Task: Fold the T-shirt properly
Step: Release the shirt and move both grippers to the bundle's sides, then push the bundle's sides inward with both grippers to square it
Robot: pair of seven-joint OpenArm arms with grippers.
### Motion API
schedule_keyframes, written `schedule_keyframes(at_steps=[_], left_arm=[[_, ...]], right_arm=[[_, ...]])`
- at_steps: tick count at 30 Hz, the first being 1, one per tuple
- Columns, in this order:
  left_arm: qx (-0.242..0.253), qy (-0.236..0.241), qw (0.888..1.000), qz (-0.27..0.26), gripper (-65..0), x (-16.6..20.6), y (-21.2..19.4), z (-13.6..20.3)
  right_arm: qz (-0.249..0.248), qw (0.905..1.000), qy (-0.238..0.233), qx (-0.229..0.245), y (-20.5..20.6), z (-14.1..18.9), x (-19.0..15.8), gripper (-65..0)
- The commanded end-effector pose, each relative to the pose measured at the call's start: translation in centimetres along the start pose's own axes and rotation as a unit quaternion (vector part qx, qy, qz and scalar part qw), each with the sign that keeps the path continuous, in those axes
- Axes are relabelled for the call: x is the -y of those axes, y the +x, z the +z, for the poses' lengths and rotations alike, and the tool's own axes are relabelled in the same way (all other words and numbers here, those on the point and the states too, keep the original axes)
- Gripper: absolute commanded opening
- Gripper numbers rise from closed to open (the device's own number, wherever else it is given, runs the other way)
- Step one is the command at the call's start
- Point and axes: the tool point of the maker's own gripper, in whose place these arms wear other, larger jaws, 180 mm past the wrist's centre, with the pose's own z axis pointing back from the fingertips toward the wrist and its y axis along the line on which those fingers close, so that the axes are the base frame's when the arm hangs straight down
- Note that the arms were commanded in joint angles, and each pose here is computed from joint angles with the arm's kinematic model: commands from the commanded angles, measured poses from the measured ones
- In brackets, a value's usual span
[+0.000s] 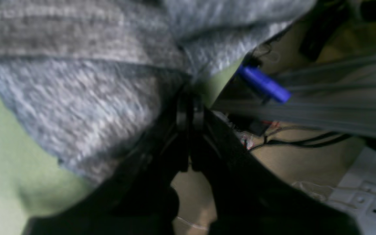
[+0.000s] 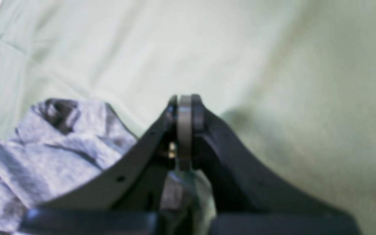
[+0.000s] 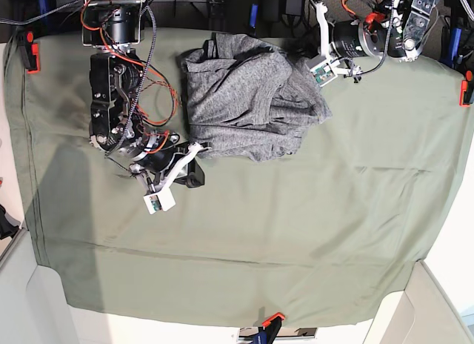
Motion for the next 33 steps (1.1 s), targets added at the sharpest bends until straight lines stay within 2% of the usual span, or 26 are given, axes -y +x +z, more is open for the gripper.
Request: schedule_keyframes(at_steps=[1, 8, 17, 25, 33], left_arm=[[0.003, 0.014, 1.000, -0.004, -65.0, -1.2, 0.4, 0.2], [0.025, 0.034, 0.999, 0.002, -65.0, -4.5, 2.4, -0.1], [0.041, 0.060, 0.997, -0.015, -65.0, -7.4, 4.8, 0.3], [0.032, 0.083, 0.995, -0.037, -65.0, -9.6, 5.3, 1.6], [0.006, 0.098, 0.994, -0.039, -65.0, -11.4, 3.8, 2.7]], right_arm=[[0.010, 0.9994, 0.007, 0.034, 2.5, 0.1, -0.3, -65.0], [0.009, 0.9994, 0.007, 0.032, 2.4, 0.1, -0.3, -65.0], [0.011, 0.9994, 0.005, 0.031, 2.4, 0.1, -0.2, -65.0], [0.011, 0.9994, 0.005, 0.032, 2.4, 0.1, -0.2, -65.0], [0.021, 0.9995, -0.005, 0.024, 2.1, 0.1, 0.2, -65.0]])
